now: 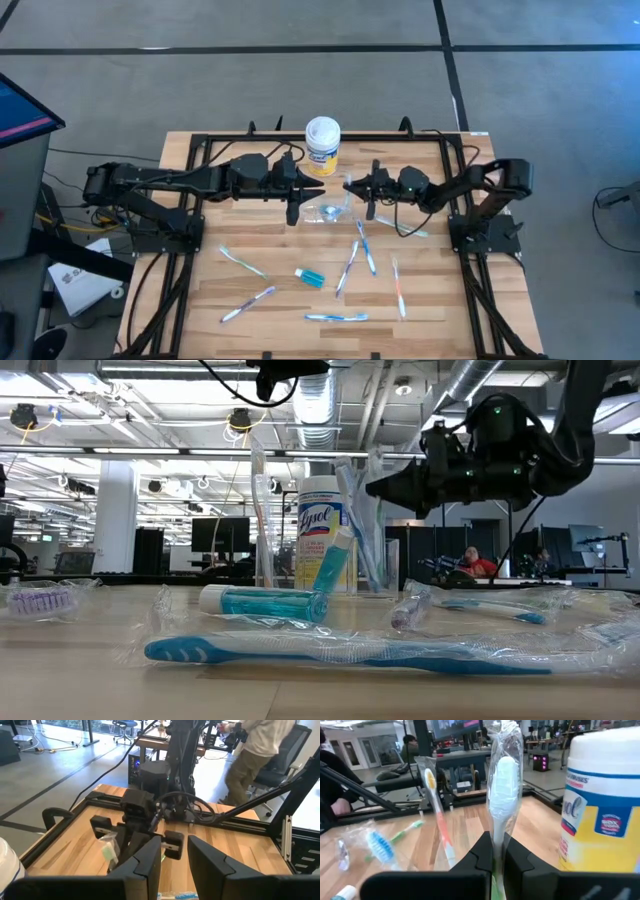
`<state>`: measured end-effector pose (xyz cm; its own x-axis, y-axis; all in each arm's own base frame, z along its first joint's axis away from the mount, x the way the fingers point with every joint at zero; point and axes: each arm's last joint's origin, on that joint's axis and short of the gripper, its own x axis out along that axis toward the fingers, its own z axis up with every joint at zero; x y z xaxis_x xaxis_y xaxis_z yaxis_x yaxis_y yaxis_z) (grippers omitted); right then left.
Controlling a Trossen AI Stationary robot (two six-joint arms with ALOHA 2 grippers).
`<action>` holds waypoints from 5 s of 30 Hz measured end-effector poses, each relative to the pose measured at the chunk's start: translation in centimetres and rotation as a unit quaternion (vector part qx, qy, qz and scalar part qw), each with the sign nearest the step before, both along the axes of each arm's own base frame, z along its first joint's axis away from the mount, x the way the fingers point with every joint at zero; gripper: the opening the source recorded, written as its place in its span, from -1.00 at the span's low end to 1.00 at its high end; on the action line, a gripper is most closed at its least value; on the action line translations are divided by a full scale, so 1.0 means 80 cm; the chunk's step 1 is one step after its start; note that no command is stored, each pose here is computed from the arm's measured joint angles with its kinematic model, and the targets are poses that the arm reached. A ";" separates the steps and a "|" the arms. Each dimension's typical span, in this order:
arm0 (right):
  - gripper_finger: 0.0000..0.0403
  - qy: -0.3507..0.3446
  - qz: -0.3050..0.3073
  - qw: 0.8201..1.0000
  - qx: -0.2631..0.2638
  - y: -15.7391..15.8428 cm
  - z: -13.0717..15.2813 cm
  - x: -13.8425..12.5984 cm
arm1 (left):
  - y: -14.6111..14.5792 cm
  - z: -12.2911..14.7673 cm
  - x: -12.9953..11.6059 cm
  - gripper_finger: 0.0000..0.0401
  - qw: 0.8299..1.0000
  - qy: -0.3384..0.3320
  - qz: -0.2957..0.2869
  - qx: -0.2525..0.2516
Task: Pick & Place toothbrushing station
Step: Put the top green toothbrush into the transparent organizer, then put the top blue toothbrush into the transparent organizer
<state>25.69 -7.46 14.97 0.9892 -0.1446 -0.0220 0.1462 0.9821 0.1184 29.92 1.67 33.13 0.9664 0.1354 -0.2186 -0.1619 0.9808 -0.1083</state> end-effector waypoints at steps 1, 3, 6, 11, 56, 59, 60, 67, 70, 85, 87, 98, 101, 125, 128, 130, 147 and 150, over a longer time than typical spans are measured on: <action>-0.96 0.000 0.000 1.000 0.000 -0.001 0.000 0.000 | 0.000 0.000 0.000 -0.55 1.000 0.000 0.000 0.000; -0.96 0.003 0.000 1.000 0.004 -0.001 -0.004 0.001 | 0.000 0.000 0.000 -0.55 1.000 0.000 0.000 0.000; -0.96 0.006 0.000 1.000 0.006 -0.002 -0.010 0.002 | 0.000 0.000 0.000 -0.55 1.000 0.000 0.000 0.000; -0.95 0.014 0.000 1.000 0.009 -0.003 -0.018 0.005 | 0.000 0.000 0.000 -0.55 1.000 0.000 0.000 0.000; 0.11 0.065 -0.011 0.998 -0.003 -0.006 0.020 -0.018 | 0.000 0.000 0.000 -0.55 1.000 0.001 0.000 0.000; 0.11 0.086 -0.011 0.996 0.004 -0.004 0.025 -0.024 | 0.000 0.000 0.000 -0.55 1.000 0.002 0.000 0.000; 0.11 0.092 -0.011 0.996 0.007 -0.003 0.027 -0.027 | 0.000 0.000 0.000 -0.55 1.000 0.002 0.000 0.000; 0.11 0.157 -0.001 0.987 0.038 0.009 0.031 -0.044 | 0.000 0.000 0.000 -0.55 1.000 0.002 0.000 0.000; 0.11 0.192 0.008 0.979 0.065 0.019 0.028 -0.050 | 0.000 0.000 0.000 -0.55 1.000 0.002 0.000 0.000; -0.04 0.304 0.042 0.937 0.168 0.061 -0.005 -0.050 | 0.000 0.000 0.000 -0.55 1.000 0.001 0.000 0.000; -0.06 0.313 0.041 0.932 0.179 0.063 -0.010 -0.049 | 0.000 0.000 0.000 -0.55 1.000 0.001 0.000 0.000; -0.15 0.350 0.037 0.910 0.219 0.076 -0.039 -0.039 | 0.000 0.000 0.000 -0.55 1.000 0.001 0.000 0.000; -0.16 0.347 0.040 0.910 0.224 0.079 -0.042 -0.036 | 0.000 0.000 0.000 -0.55 1.000 0.001 0.000 0.000; -0.58 0.371 0.023 0.893 0.255 0.079 -0.056 -0.018 | 0.000 -0.001 0.000 -0.55 1.000 0.002 0.000 0.000; -0.75 0.381 0.020 0.888 0.255 0.079 -0.057 -0.020 | 0.000 -0.001 0.000 -0.55 1.000 0.002 0.000 0.000; -0.91 0.385 0.020 0.888 0.253 0.079 -0.058 -0.020 | 0.000 -0.001 0.000 -0.55 1.000 0.002 0.000 0.000; -1.00 0.349 0.048 0.909 0.225 0.085 -0.032 -0.021 | 0.000 -0.001 0.000 -0.55 1.000 0.002 0.000 0.000; -1.00 0.334 0.056 0.916 0.216 0.086 -0.018 -0.024 | 0.000 -0.001 0.000 -0.55 1.000 0.002 0.000 0.000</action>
